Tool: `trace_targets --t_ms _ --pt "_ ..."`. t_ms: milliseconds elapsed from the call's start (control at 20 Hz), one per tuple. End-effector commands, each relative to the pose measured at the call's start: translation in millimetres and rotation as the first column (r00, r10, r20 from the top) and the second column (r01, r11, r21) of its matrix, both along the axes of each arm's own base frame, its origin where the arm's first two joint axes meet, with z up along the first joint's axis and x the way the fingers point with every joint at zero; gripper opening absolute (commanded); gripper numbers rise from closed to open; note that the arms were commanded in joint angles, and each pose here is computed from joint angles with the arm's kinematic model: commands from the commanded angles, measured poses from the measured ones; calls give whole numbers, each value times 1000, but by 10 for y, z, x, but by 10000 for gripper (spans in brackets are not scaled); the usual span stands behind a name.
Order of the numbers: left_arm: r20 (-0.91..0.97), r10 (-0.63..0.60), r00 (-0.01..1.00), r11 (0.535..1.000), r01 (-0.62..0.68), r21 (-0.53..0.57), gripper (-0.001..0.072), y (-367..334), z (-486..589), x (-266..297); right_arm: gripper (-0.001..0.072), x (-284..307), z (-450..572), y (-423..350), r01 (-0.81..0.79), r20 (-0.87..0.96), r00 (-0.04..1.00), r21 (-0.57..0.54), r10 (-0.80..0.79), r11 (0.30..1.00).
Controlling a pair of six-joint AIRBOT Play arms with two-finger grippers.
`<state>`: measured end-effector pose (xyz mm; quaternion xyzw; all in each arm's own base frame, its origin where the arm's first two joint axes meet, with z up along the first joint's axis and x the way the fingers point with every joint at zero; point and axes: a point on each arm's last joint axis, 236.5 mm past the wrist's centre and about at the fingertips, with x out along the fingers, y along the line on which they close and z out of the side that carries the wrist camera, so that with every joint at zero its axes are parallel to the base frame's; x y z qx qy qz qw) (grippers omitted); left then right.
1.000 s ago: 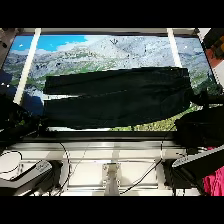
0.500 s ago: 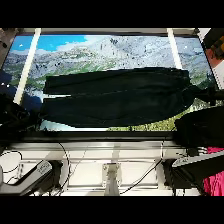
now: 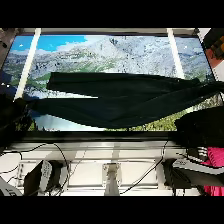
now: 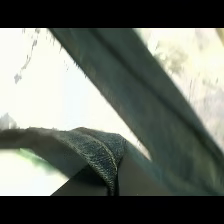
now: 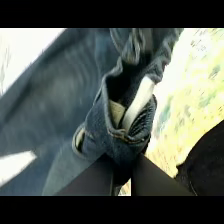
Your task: Fold the clothes and pants, and hang the long-sleeved shirts on hangers.
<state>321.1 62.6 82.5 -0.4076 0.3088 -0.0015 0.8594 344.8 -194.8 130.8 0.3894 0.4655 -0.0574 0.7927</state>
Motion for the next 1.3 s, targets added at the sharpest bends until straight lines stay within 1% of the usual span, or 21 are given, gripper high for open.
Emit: trace_targets --t_ms 0,50,150,300,450,500,550,600,650,700,750,800,850,900,1000,1050,1100,1150,1200,1250 --pt "48 49 998 999 -48 -23 9 169 196 375 26 265 161 -136 183 64 981 1 -183 983" --pt "50 48 998 997 -45 -67 9 175 179 560 26 390 112 -144 221 65 973 38 -223 974" --pt "43 29 999 982 -21 -189 9 75 81 942 26 635 -105 -128 319 8 946 141 -323 937" --pt "33 47 998 931 -32 -364 9 -106 -133 1559 26 966 -469 -63 452 -100 891 254 -442 855" --pt "19 80 997 901 -64 -429 9 -201 -370 2126 25 1319 -655 -109 589 -134 803 331 -581 737" --pt "17 97 995 894 -79 -442 9 -216 -437 2301 25 1441 -699 -172 633 -133 762 356 -634 687" --pt "14 141 990 885 -120 -449 9 -172 -508 2468 25 1545 -759 -254 688 -153 703 393 -695 610" --pt "1 223 975 859 -196 -473 9 -73 -598 2636 25 1636 -812 -350 732 -170 642 428 -748 531" --pt "-20 305 952 819 -272 -506 10 31 -682 2760 26 1736 -853 -450 755 -164 592 454 -789 473" --pt "-44 379 924 778 -344 -526 11 127 -783 2858 27 1857 -880 -569 758 -117 562 467 -819 454" --pt "-72 431 899 733 -396 -553 86 170 -863 2927 44 1981 -905 -659 754 -66 549 470 -833 460" --pt "-77 466 881 718 -428 -549 313 207 -930 2997 237 2084 -908 -718 736 -9 569 453 -822 504" --pt "-54 472 880 735 -426 -527 472 234 -952 3059 375 2176 -925 -744 700 53 627 400 -777 592" --pt "-20 462 887 756 -406 -513 481 245 -920 3125 382 2247 -947 -716 660 76 685 359 -725 661" --pt "42 454 890 779 -373 -504 481 281 -764 3230 391 2307 -989 -661 588 81 769 301 -635 751" --pt "85 442 893 795 -345 -499 481 300 -631 3271 391 2310 -994 -654 549 96 803 267 -589 792" --pt "157 393 906 827 -273 -491 470 249 -422 3317 390 2288 -987 -622 513 103 832 230 -545 827" --pt "240 321 916 858 -174 -483 345 130 -182 3344 386 2245 -991 -578 468 102 865 190 -492 863" --pt "339 233 911 888 -58 -457 88 -30 95 3345 381 2175 -1002 -522 412 89 900 145 -427 899" --pt "430 154 890 912 39 -408 10 -171 356 3319 334 2114 -1005 -473 360 76 926 110 -369 926"
